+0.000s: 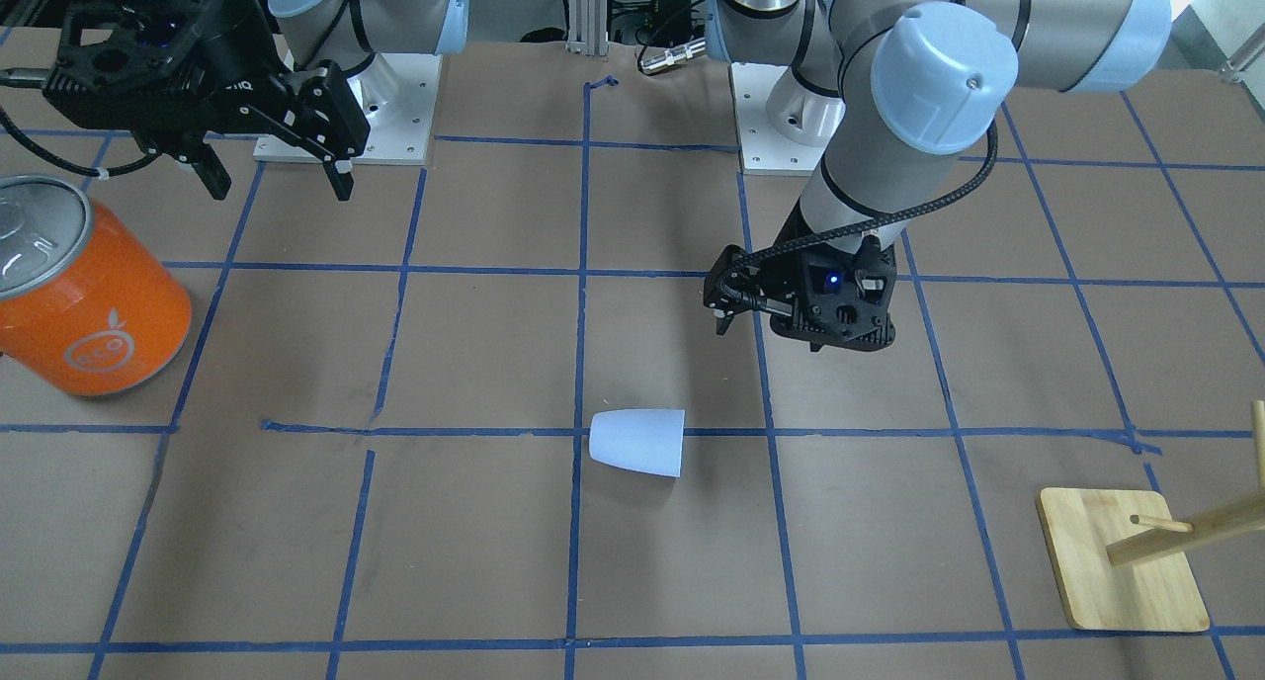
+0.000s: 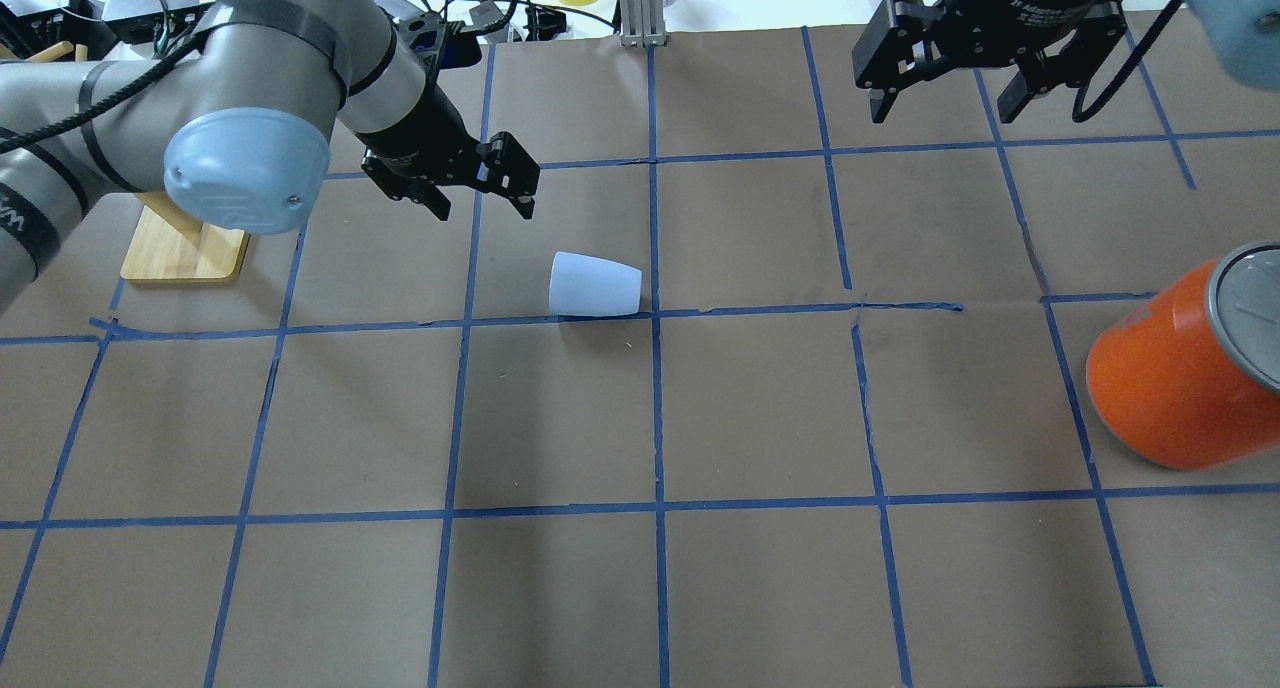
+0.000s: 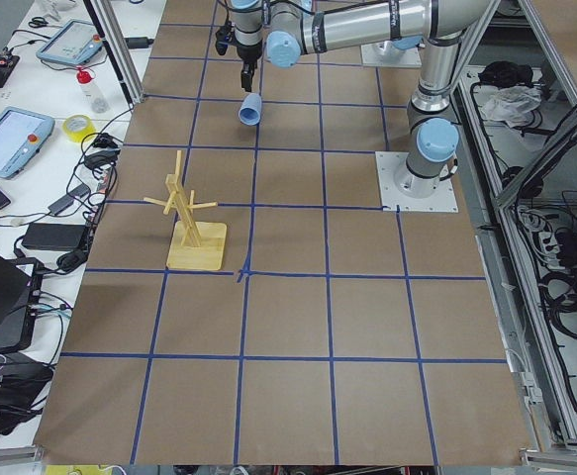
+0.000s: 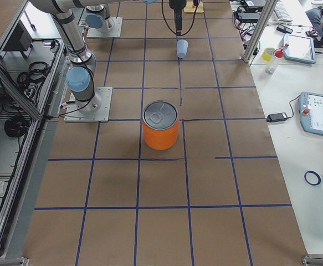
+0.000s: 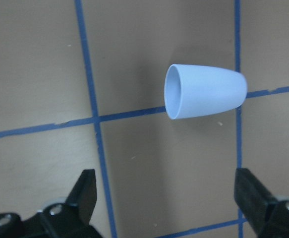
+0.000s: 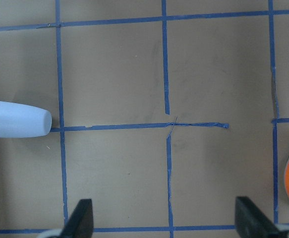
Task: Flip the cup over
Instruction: 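Reach the left gripper to the cup's open rim and grasp it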
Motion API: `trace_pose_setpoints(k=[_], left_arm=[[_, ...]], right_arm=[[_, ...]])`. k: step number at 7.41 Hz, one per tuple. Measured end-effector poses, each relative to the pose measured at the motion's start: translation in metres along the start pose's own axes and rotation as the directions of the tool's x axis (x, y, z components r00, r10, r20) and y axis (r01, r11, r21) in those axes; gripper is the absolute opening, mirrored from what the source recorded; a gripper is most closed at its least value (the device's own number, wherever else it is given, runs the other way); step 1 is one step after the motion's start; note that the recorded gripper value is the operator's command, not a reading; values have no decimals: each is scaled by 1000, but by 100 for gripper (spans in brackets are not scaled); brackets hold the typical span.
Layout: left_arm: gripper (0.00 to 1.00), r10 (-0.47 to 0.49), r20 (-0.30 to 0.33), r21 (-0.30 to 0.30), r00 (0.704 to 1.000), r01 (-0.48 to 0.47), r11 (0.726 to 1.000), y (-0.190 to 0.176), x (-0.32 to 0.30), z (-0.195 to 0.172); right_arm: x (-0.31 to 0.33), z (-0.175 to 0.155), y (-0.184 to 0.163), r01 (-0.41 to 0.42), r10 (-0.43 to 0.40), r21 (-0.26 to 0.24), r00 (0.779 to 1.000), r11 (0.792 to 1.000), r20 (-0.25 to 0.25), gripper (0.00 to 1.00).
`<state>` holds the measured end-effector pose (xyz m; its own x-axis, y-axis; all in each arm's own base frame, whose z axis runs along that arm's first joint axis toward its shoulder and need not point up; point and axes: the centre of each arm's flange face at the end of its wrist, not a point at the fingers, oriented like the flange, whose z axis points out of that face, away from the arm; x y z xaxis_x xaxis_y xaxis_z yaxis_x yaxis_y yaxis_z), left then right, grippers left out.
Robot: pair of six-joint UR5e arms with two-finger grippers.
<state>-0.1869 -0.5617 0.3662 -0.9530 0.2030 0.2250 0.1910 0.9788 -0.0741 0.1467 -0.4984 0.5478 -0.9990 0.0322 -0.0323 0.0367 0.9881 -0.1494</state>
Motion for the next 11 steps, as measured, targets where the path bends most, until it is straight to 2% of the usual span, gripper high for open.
trace_pose_setpoints(k=[2,4,7,10,11], left_arm=[[100,72,-58,-33,996,-74,997,-14,-28,42],[100,69,-197,-36,978,-78,996,-29,-53,85],[100,41,-348,-35,937,-56,998,-41,-60,134],[100,-22,-394,-85,919,-13,996,-40,-63,161],[100,-63,-421,-104,905,21,994,-39,-61,166]], right_arm=[[0,3,-3,-3,3,9,1000,1000,-2,100],[0,7,-5,-4,4,2,1000,1000,-3,100],[0,9,-5,-4,4,-1,1000,1000,-4,100],[0,12,-4,-3,3,-7,1000,1000,-4,100],[0,13,-4,-2,2,-10,1000,1000,-4,100]])
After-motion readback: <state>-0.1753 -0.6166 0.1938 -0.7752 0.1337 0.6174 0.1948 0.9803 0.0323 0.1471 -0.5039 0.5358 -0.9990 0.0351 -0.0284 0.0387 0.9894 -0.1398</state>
